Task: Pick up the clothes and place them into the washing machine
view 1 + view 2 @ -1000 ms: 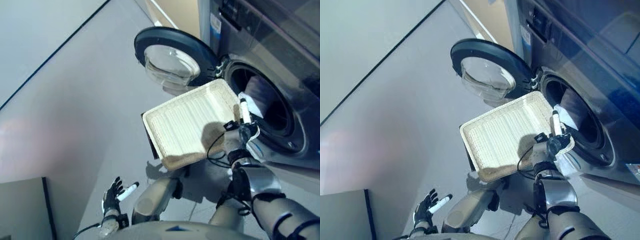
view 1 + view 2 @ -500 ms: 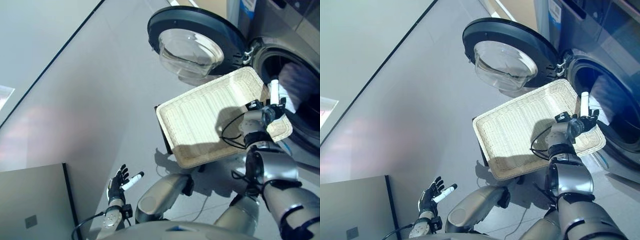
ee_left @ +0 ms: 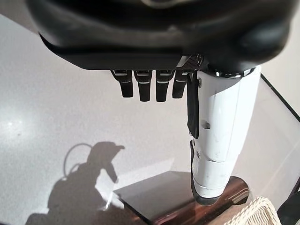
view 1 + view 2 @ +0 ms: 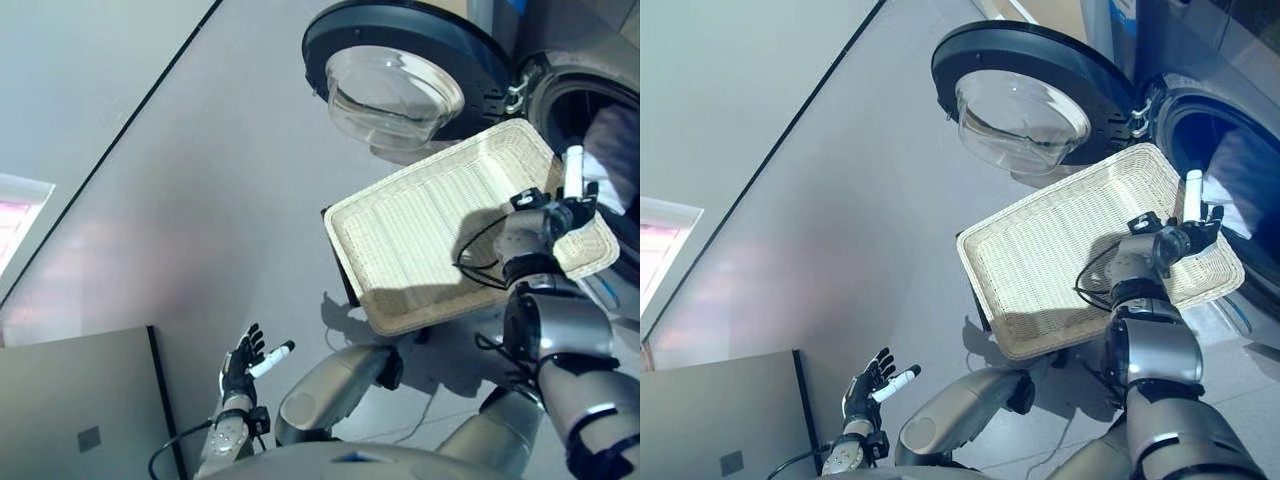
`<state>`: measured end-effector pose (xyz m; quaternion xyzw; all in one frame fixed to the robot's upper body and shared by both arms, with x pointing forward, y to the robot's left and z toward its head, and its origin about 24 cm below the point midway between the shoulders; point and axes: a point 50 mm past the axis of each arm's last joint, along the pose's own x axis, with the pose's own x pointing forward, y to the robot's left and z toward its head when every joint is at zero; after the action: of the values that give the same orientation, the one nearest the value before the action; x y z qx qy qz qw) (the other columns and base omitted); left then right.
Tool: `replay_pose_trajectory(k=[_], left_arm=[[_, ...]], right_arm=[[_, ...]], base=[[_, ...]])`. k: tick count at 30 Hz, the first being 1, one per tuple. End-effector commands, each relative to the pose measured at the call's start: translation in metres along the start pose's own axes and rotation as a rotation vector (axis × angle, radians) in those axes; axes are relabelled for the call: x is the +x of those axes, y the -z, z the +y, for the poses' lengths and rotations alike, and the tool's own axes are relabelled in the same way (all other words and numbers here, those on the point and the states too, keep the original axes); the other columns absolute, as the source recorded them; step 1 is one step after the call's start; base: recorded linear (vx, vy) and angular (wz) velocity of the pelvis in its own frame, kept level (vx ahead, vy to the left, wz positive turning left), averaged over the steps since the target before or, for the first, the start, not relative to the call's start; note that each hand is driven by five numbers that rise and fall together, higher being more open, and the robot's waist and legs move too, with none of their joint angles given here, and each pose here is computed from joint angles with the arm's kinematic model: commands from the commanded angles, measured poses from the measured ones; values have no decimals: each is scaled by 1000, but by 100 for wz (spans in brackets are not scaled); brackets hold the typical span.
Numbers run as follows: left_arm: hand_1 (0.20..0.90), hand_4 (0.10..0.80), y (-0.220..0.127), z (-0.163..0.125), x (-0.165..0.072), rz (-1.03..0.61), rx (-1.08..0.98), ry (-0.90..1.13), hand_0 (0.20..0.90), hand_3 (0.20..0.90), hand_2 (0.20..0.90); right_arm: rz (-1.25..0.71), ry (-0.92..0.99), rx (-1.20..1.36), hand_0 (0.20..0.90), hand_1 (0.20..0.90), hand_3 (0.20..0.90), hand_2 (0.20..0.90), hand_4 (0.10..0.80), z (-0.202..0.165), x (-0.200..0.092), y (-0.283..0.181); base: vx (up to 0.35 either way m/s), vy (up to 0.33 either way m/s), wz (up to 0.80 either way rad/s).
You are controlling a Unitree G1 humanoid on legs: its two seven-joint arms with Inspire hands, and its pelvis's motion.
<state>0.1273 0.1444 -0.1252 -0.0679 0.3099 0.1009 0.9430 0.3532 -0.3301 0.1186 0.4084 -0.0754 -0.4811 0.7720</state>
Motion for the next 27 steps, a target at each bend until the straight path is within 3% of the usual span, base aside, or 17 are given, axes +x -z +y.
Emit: replay_pose_trajectory(k=[1, 15, 24, 27], left_arm=[[900, 800, -18, 13, 7, -89, 7, -37, 900, 900, 900], [900, 800, -28, 13, 7, -132, -7, -23, 900, 900, 900], [900, 800, -31, 24, 5, -159, -10, -49, 900, 900, 900], [900, 800, -34, 27, 5, -173, -26, -63, 900, 900, 900]], right_arm=[[-165, -100, 71, 900, 900, 900, 900, 800, 36, 2, -52], [-206, -99, 131, 900, 900, 900, 900, 800, 43, 2, -68], [-471, -233, 90, 900, 900, 900, 900, 800, 79, -12, -145], [-585, -329, 71, 900, 900, 900, 900, 800, 100, -31, -170]], base=[[0, 0, 0], [-1, 9, -2], [11, 0, -5], [-2, 3, -3]])
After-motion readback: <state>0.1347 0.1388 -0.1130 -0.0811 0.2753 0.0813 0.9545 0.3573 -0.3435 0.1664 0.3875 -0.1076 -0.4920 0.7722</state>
